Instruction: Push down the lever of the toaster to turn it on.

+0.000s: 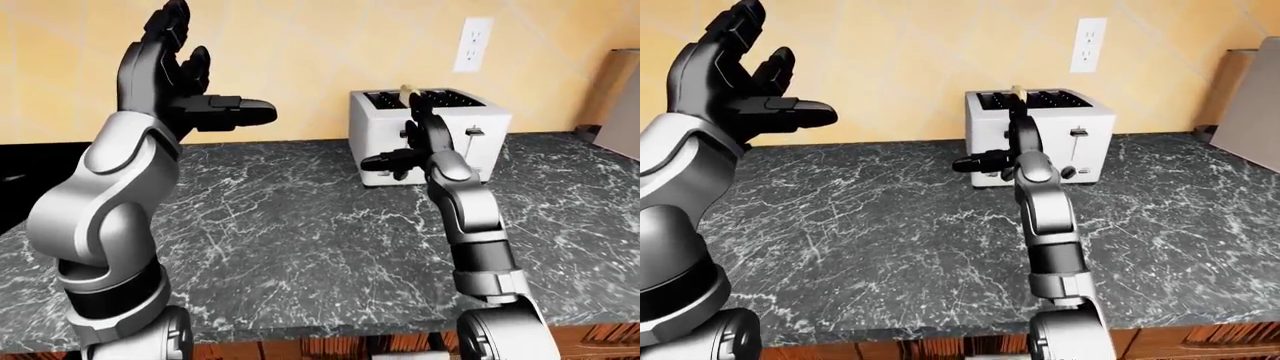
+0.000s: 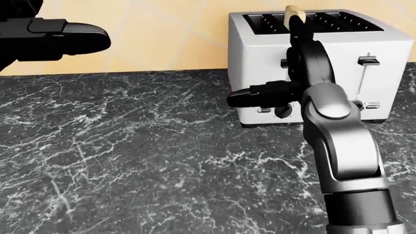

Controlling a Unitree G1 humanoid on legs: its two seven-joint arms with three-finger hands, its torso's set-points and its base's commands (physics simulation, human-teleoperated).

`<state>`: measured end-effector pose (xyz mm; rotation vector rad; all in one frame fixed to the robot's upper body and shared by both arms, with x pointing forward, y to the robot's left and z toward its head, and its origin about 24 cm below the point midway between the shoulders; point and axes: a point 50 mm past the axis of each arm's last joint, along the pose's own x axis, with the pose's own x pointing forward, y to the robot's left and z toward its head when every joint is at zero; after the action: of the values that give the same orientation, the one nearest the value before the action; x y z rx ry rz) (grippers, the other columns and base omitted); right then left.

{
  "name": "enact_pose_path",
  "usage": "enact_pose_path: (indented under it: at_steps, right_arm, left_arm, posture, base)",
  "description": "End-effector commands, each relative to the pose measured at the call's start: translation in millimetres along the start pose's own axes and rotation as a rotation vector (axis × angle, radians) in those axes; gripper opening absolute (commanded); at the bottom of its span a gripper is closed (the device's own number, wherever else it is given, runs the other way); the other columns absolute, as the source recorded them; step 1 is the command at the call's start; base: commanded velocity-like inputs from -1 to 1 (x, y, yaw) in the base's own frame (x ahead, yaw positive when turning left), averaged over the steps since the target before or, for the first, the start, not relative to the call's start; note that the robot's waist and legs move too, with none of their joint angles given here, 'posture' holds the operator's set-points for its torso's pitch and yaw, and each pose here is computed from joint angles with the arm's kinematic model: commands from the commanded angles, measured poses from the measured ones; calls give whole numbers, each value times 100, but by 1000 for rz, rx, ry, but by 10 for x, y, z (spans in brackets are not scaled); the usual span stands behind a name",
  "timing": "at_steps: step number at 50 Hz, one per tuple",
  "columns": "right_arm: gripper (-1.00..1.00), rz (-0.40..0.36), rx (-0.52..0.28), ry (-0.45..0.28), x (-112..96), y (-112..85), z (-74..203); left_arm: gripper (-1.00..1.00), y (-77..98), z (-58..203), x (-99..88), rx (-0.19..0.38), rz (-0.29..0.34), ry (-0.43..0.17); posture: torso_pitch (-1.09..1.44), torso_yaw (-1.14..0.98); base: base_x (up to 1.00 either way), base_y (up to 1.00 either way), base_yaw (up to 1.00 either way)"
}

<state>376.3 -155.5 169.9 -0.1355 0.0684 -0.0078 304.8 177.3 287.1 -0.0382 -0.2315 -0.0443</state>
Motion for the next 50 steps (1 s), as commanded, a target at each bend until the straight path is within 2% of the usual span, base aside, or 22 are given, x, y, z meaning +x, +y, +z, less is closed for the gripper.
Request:
enact_pose_path:
  at_steps: [1, 22, 50]
  right_arm:
    - [100, -13, -3, -114, -15, -15, 270]
    - [100, -34, -10, -88, 49, -54, 255]
    - [100, -58, 6, -32, 100, -96, 41]
  left_arm:
    - [100, -2, 147, -8, 1, 0, -72]
    - [100, -6, 149, -7, -1, 0, -72]
    - [100, -8, 154, -11, -1, -1, -73]
  posture:
    - [-39, 0]
    - [-39, 0]
    - [-39, 0]
  base:
    - [0, 0, 0]
    - [0, 0, 0]
    - [0, 0, 0]
